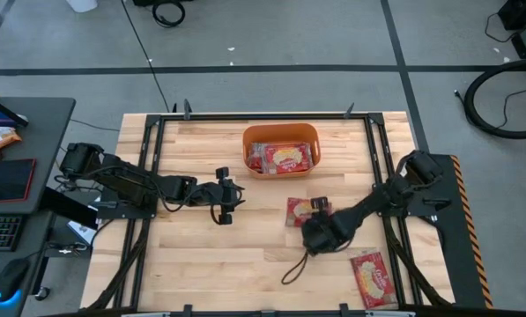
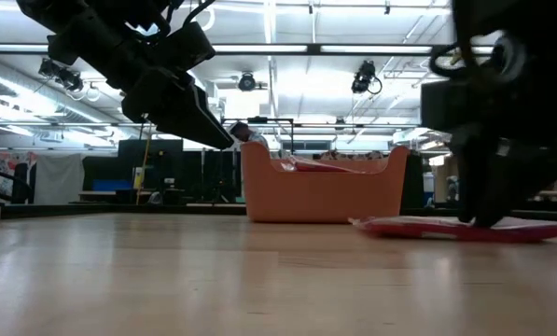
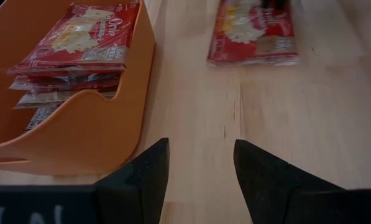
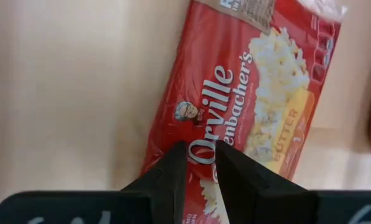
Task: Sort popcorn bags into baskets
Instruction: Put the top red popcorn bag into the orange bin
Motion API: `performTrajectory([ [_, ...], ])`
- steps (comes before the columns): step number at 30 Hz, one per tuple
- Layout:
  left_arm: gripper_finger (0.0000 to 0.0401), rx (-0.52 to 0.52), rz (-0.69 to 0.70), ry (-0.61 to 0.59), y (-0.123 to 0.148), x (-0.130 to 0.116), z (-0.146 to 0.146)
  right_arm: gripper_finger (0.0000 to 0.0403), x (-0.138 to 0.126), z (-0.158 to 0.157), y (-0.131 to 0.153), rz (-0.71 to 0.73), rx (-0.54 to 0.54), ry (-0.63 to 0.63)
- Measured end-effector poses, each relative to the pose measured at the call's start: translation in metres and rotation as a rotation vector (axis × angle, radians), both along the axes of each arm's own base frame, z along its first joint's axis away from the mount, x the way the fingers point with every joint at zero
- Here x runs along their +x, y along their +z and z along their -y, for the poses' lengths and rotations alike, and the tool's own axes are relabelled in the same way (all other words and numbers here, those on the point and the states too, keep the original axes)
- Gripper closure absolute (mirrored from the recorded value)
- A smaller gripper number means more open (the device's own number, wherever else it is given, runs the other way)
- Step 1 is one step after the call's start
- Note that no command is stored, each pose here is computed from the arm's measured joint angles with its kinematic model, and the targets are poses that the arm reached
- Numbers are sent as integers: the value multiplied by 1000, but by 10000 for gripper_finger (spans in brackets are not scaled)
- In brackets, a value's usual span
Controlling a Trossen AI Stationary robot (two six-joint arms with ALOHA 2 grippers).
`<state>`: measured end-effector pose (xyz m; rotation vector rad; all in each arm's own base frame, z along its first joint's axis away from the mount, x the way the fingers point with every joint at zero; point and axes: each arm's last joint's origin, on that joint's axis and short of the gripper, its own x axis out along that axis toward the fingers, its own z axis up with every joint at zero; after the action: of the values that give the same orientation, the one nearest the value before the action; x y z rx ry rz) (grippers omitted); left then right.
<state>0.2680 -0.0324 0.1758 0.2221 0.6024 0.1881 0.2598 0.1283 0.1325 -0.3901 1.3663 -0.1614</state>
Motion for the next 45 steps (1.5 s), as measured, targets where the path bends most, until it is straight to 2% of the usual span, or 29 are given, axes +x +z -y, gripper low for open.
performTrajectory([
  [6,216,0,0,0,0,0,0,312,11,16,9,-31,-6,-33],
  [9,216,0,0,0,0,0,0,312,20,14,24,18,21,-44],
  [13,216,0,0,0,0,0,0,312,23,5,26,55,76,-47],
  [19,216,-3,1,2,0,0,0,304,23,1,19,191,90,-183],
  [25,216,-5,1,3,0,0,0,276,21,3,12,235,79,-203],
  [31,216,-5,1,3,0,0,0,226,12,7,-1,231,85,-251],
  [36,216,-6,2,3,0,0,0,199,9,8,-6,248,54,-225],
  [40,216,-6,2,3,0,0,0,208,3,10,-11,258,14,-226],
  [45,216,-6,2,4,0,0,0,256,-3,13,-19,280,0,-220],
])
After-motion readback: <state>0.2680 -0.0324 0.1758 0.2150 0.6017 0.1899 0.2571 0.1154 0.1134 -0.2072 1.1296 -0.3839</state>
